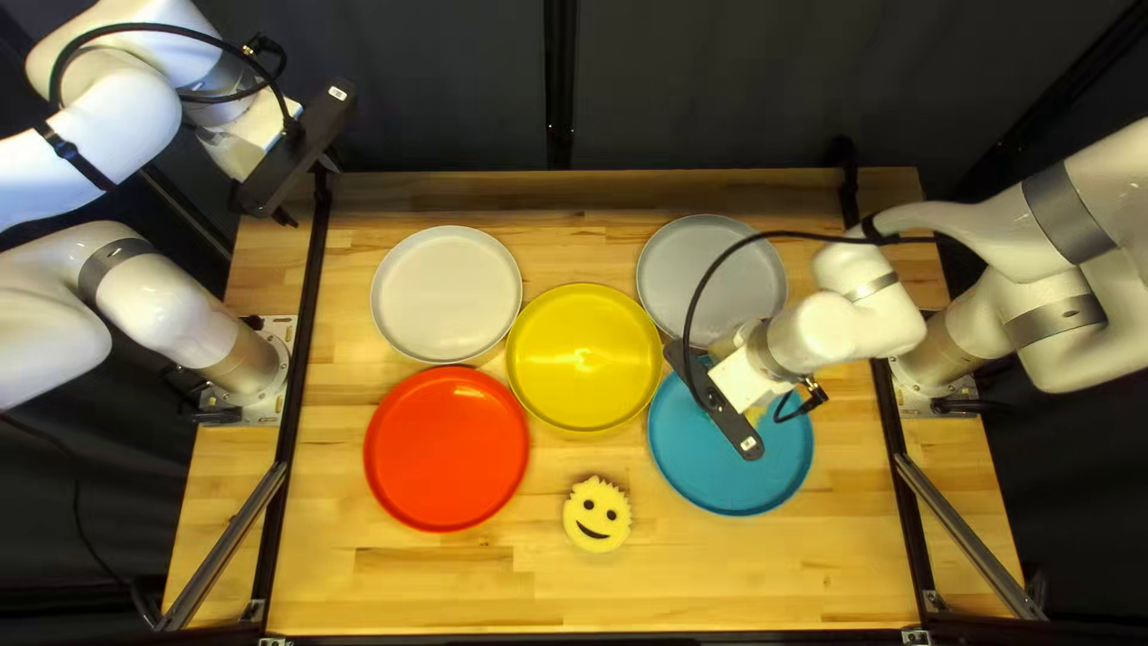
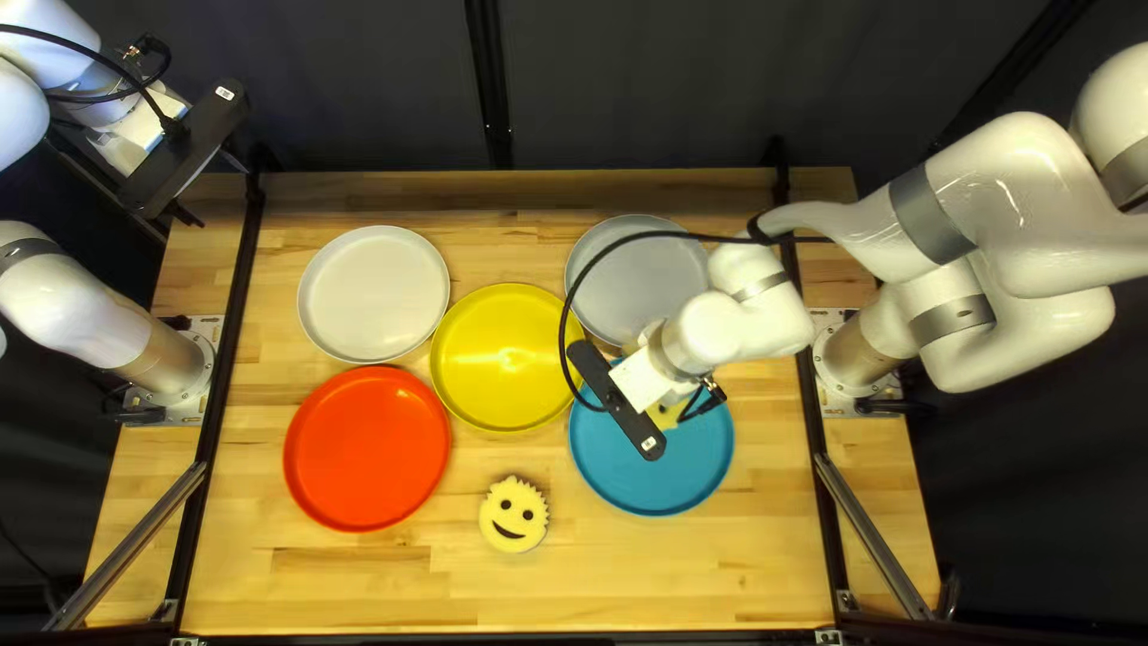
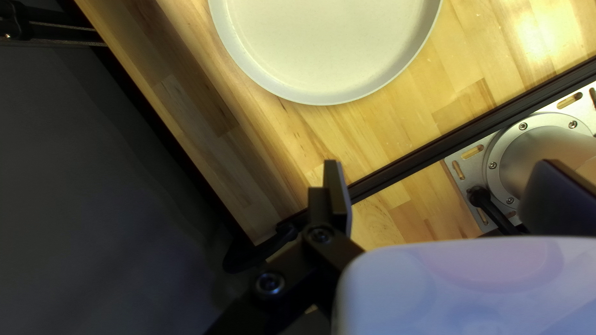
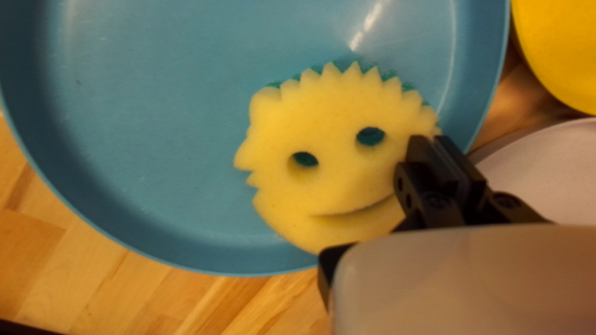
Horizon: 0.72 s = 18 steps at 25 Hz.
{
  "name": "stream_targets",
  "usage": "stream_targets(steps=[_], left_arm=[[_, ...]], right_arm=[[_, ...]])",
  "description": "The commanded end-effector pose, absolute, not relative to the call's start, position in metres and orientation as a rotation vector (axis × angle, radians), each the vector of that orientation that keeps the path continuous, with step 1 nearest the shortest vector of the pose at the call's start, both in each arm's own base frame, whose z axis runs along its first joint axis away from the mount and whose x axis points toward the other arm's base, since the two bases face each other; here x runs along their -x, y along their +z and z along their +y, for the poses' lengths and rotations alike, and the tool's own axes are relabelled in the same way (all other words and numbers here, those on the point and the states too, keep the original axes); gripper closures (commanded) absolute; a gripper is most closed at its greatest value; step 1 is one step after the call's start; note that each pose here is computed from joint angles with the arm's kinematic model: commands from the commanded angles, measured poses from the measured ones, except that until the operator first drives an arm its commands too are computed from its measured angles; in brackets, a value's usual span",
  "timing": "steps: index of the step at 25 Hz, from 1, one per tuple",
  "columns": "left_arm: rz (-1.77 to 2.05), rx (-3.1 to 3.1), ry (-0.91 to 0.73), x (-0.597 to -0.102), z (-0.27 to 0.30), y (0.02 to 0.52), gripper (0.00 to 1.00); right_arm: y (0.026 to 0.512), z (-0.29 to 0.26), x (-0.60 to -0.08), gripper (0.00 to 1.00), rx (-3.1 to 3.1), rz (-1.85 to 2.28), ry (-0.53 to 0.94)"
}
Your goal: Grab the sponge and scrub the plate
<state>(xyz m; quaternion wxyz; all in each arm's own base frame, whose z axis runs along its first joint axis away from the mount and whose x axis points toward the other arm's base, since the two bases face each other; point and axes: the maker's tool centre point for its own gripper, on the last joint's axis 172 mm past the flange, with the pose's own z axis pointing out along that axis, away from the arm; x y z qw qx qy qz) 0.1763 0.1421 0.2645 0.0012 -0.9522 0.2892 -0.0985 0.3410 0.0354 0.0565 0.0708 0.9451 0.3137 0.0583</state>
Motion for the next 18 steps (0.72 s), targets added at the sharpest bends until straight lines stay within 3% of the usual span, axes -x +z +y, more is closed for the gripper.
stream_targets(steps=[1, 10, 18], left_arm=[[0.908, 2.989, -0.309, -0.176, 0.142, 0.265, 0.0], [0.908, 2.989, -0.309, -0.176, 0.142, 0.265, 0.0], [0.908, 2.989, -0.309, -0.176, 0.142, 0.265, 0.0]], right_arm=[[0.051, 0.056, -0.331, 1.0, -2.856, 0.937, 0.17], [0.047, 0.123, -0.325, 1.0, -2.876, 0.951, 0.099], [0.044, 0.104, -0.345, 1.0, -2.938, 0.879, 0.092]])
